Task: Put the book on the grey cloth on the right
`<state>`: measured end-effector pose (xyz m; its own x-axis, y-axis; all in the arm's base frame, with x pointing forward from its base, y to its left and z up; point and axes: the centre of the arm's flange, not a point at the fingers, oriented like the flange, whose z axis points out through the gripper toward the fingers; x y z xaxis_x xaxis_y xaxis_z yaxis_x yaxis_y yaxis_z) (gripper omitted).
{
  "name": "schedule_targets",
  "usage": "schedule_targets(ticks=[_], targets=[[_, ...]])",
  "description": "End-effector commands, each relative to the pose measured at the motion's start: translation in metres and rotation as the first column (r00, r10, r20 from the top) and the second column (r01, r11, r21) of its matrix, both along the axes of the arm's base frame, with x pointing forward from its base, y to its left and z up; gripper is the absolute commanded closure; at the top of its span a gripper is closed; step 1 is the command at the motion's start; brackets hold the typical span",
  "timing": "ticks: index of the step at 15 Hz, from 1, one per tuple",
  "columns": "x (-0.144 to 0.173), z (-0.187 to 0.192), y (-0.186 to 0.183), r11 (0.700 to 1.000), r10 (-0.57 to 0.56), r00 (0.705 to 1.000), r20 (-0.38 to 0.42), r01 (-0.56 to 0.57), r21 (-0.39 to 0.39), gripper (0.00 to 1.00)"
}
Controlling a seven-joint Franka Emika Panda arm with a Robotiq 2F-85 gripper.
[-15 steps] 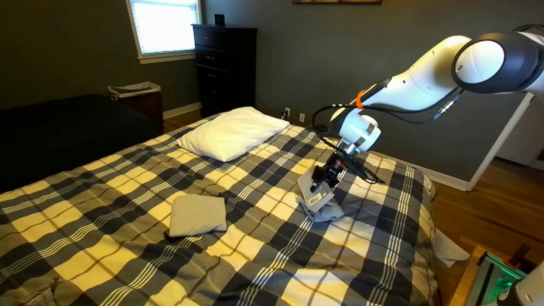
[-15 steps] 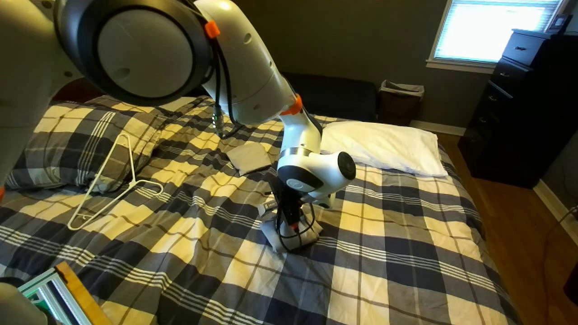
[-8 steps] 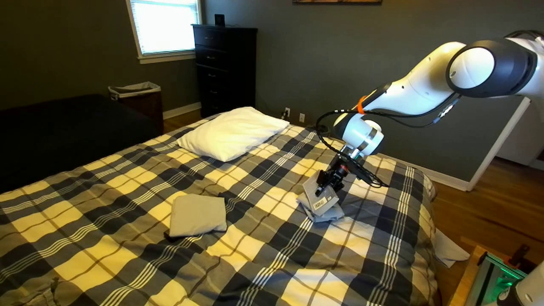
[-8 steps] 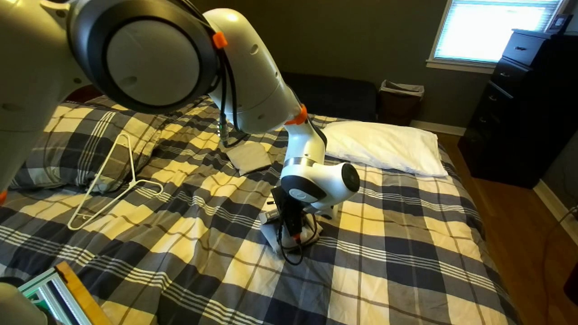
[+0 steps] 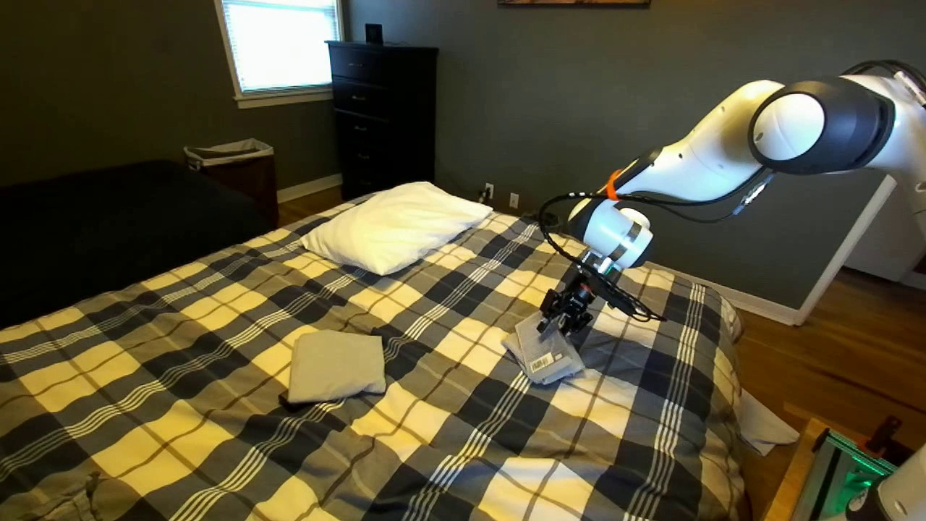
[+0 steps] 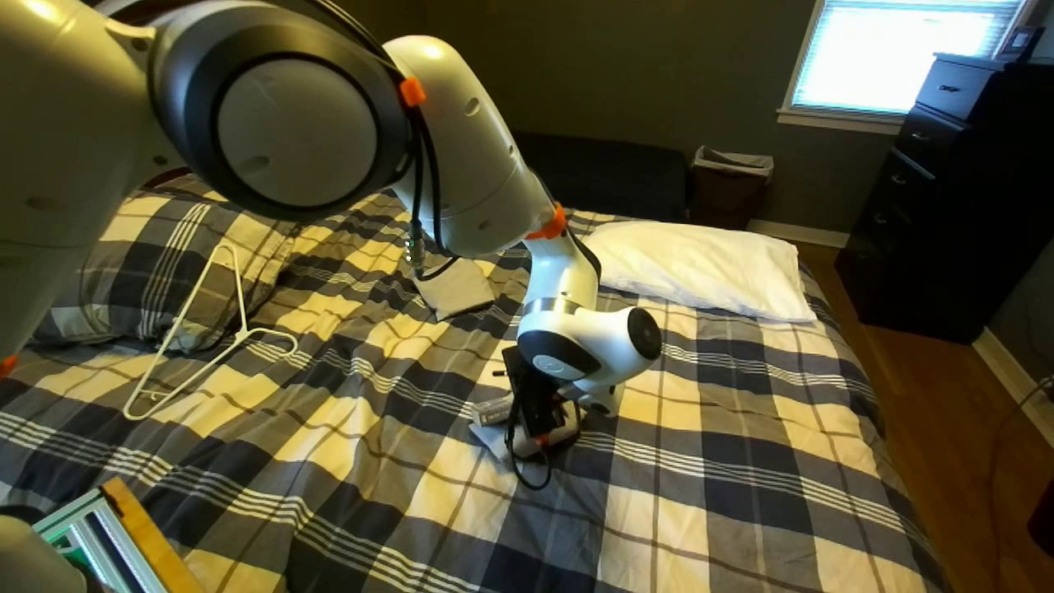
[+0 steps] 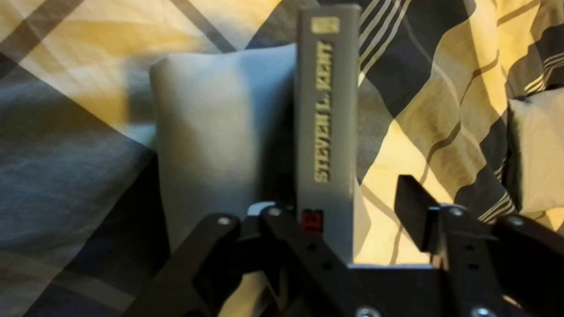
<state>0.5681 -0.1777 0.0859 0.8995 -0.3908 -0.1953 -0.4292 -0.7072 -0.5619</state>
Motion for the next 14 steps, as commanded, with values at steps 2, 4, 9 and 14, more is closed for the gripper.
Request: schedule_targets(ticks=[2, 4, 9, 14], targets=[[0.007, 0.015, -0.009, 0.979, -0.132, 0.991, -0.018, 0.128, -0.156, 0.01], [0.010, 0.022, -0.013, 0.949, -0.204, 0.979, -0.013, 0.194, -0.249, 0.00], [-0.009, 0.076, 0.024, 0.893, -0.166, 0.986, 0.017, 0.158, -0.422, 0.00], [-0.044, 0.141, 0.085, 0.771, -0.094, 0.995, -0.032, 0.053, -0.635, 0.00]])
